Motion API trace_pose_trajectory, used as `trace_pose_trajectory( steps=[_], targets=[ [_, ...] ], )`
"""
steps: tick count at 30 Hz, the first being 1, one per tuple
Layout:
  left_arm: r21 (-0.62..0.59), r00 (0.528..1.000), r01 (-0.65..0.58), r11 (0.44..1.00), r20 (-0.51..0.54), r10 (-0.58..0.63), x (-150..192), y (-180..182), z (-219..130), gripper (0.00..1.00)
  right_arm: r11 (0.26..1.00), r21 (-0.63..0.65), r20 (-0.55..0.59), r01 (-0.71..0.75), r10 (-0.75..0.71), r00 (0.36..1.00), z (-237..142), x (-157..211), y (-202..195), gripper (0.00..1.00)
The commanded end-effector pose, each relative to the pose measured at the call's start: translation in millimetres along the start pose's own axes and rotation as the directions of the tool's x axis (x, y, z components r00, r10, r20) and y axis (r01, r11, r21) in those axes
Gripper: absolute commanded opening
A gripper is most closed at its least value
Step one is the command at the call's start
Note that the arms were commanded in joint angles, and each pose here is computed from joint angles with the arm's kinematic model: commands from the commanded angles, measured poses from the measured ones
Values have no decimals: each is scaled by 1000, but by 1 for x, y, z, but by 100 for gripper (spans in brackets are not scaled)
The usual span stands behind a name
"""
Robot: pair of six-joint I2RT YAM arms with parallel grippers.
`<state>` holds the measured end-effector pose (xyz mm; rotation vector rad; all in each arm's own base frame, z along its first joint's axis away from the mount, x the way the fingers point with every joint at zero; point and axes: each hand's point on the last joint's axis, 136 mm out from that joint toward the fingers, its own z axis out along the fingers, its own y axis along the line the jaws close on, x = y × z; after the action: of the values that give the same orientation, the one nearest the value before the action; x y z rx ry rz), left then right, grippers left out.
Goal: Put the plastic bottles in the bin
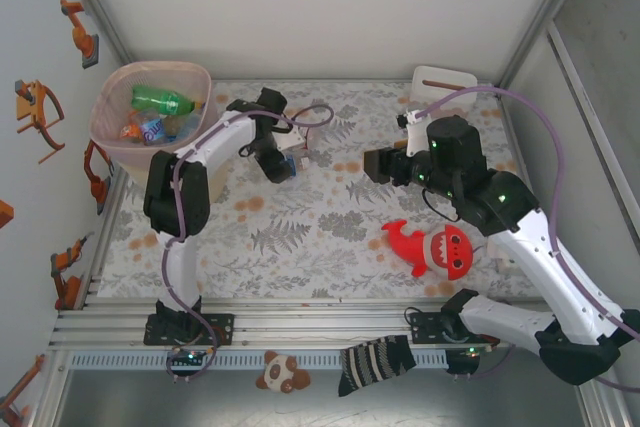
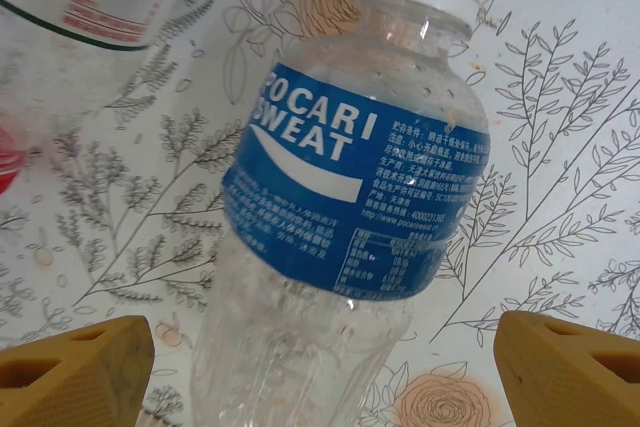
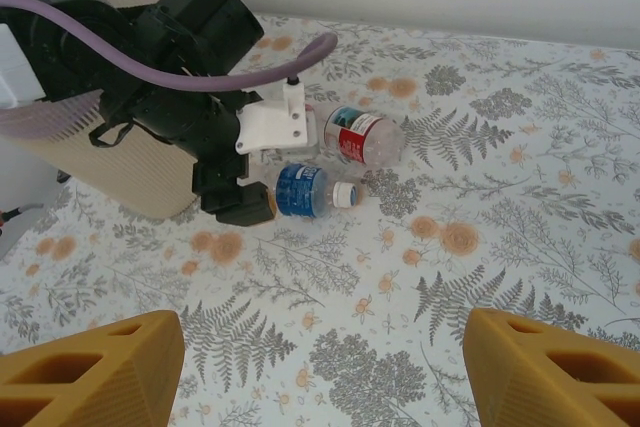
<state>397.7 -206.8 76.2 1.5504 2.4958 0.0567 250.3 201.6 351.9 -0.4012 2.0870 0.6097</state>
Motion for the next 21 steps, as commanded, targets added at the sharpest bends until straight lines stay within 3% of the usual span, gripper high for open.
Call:
trace_pose_trajectory(
  steps=[1, 12, 18, 21],
  targets=[
    [82, 998, -35, 996, -40, 38, 11, -16, 18, 86, 1000, 5, 13, -10, 10, 1000, 0, -4, 1, 73],
    [128, 998, -35, 991, -54, 42, 14, -24, 36, 73, 1000, -3, 8, -14, 14, 1000, 3, -3, 2, 73],
    [141, 998, -31, 990, -55, 39, 14, -27, 40, 76, 1000, -2, 10, -13, 14, 1000, 2, -3, 2, 73],
    [149, 998, -30, 988, -52, 38, 13, -29, 40, 73, 1000, -1, 14, -14, 14, 1000, 1, -3, 2, 73]
  ],
)
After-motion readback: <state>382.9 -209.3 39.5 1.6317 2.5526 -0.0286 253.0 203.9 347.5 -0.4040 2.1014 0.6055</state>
